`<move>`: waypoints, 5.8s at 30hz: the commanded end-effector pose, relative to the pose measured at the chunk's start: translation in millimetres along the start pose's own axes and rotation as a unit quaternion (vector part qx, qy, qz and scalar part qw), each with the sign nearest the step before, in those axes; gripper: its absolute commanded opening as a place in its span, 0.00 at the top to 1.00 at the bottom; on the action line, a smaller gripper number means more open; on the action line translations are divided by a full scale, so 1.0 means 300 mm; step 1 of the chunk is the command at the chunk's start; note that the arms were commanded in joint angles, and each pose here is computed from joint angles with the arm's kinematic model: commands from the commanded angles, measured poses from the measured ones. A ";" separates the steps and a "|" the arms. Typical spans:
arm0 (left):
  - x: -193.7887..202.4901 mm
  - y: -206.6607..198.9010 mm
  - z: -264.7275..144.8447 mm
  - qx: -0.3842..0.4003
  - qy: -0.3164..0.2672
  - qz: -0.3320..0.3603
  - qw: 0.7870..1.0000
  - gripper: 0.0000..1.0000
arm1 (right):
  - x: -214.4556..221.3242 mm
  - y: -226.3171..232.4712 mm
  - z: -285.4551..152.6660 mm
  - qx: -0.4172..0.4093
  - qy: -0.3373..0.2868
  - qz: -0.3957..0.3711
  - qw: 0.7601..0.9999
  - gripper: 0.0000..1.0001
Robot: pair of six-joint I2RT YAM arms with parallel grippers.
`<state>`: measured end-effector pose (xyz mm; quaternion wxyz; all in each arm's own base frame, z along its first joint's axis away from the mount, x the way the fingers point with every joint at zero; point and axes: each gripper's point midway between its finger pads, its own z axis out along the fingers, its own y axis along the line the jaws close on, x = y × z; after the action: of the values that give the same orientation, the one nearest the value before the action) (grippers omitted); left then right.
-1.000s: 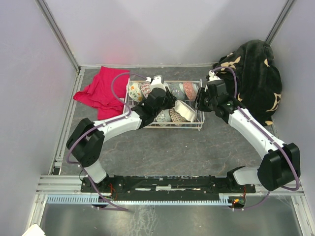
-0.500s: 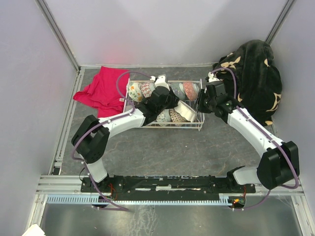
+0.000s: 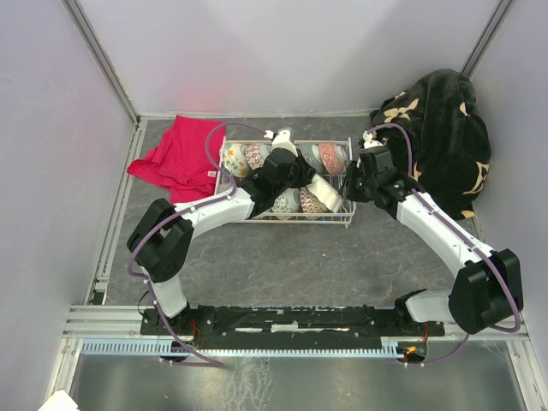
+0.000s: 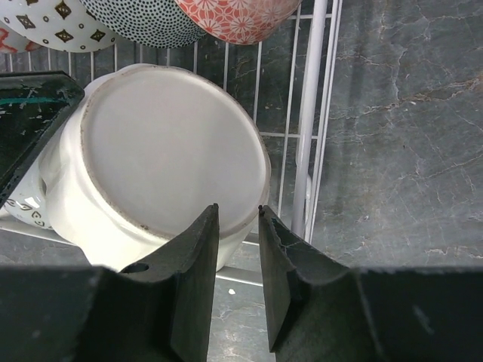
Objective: Load the bowls into the dish rack
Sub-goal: Adjust the bowl in the dish rack, then reset both arms
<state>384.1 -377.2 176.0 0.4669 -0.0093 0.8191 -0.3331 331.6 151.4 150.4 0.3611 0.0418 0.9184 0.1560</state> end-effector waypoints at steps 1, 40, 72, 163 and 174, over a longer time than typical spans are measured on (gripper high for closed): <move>-0.013 -0.086 0.017 0.046 0.001 0.017 0.999 0.84 | 0.000 0.025 -0.020 -0.017 -0.005 -0.010 1.000 0.65; -0.002 -0.261 -0.008 0.159 0.003 0.045 0.986 0.86 | 0.053 0.133 -0.019 -0.042 0.007 -0.057 0.997 0.68; -0.176 0.191 -0.780 -0.003 -0.195 0.037 0.980 0.00 | -0.082 0.044 -0.173 -0.001 -0.146 -0.051 0.988 0.04; -0.207 1.066 -0.711 -0.350 -0.251 0.219 0.875 0.01 | -0.061 -0.651 0.116 0.260 -0.297 -0.091 0.914 0.00; -0.200 1.096 -0.645 -0.344 -0.227 0.246 0.877 0.01 | -0.061 -0.651 0.117 0.259 -0.297 -0.091 0.914 0.01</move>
<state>345.3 4.5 86.6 0.6579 -0.0663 0.7438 0.0972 365.3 -28.7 59.2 0.5847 0.0852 0.7932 -0.1471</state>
